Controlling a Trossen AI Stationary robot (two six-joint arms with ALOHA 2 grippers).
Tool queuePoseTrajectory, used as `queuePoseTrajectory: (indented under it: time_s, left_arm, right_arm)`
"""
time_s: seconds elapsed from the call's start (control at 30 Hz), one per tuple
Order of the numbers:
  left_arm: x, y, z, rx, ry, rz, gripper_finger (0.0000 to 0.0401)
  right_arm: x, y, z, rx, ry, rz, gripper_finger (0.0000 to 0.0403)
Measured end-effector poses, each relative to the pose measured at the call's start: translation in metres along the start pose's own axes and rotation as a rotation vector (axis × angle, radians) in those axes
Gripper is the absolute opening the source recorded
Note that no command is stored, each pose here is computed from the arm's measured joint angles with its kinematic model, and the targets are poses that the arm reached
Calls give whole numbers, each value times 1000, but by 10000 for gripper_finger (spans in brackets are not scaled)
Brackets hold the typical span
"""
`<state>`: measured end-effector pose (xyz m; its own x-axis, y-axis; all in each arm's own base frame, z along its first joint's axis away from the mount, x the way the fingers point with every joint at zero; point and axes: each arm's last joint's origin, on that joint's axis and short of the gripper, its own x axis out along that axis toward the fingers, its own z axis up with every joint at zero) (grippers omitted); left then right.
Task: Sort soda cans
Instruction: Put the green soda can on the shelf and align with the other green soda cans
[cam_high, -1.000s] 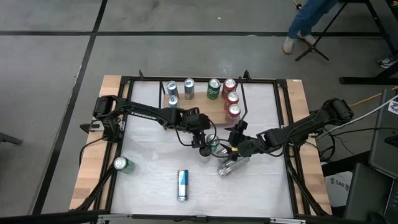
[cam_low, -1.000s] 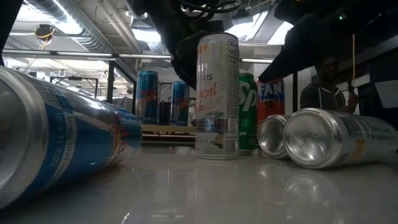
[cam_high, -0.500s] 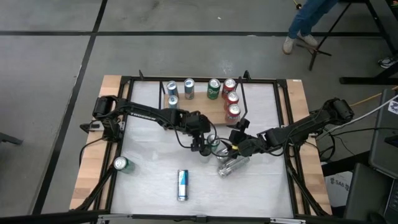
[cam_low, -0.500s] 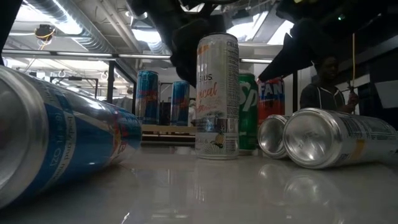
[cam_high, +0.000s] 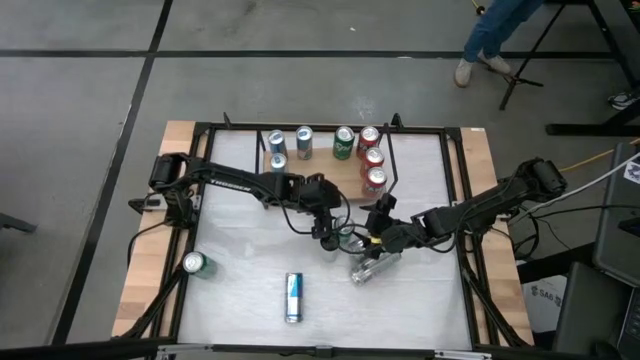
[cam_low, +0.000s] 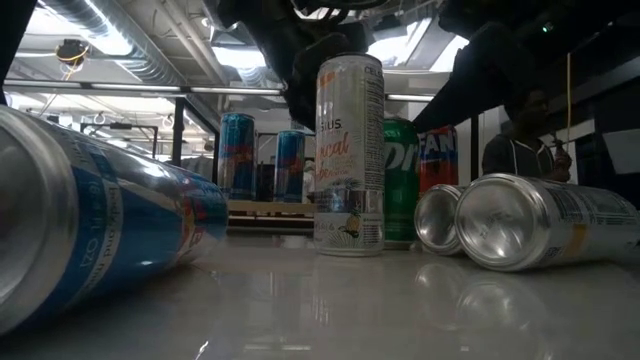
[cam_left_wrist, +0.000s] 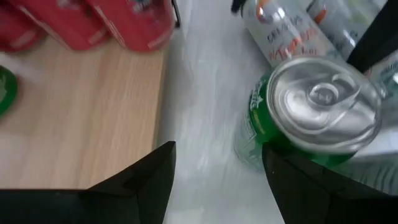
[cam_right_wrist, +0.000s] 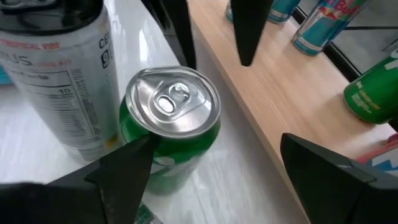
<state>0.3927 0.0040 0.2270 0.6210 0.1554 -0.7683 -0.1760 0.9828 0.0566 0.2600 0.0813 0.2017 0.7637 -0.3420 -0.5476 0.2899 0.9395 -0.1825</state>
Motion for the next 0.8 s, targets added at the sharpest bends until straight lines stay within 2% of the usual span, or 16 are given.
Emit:
queuePoseTrajectory:
  time_s: [0.33, 0.47, 0.8]
  left_arm:
    - [0, 5, 3, 6, -21, 19, 238]
    - [-4, 8, 4, 2, -24, 23, 238]
    - [-41, 17, 8, -1, -44, 36, 238]
  right_arm:
    - [-1, -1, 1, -1, 0, 0, 344]
    - [-6, -2, 9, -3, -11, 13, 344]
    - [-18, 1, 40, -98, -39, 97, 344]
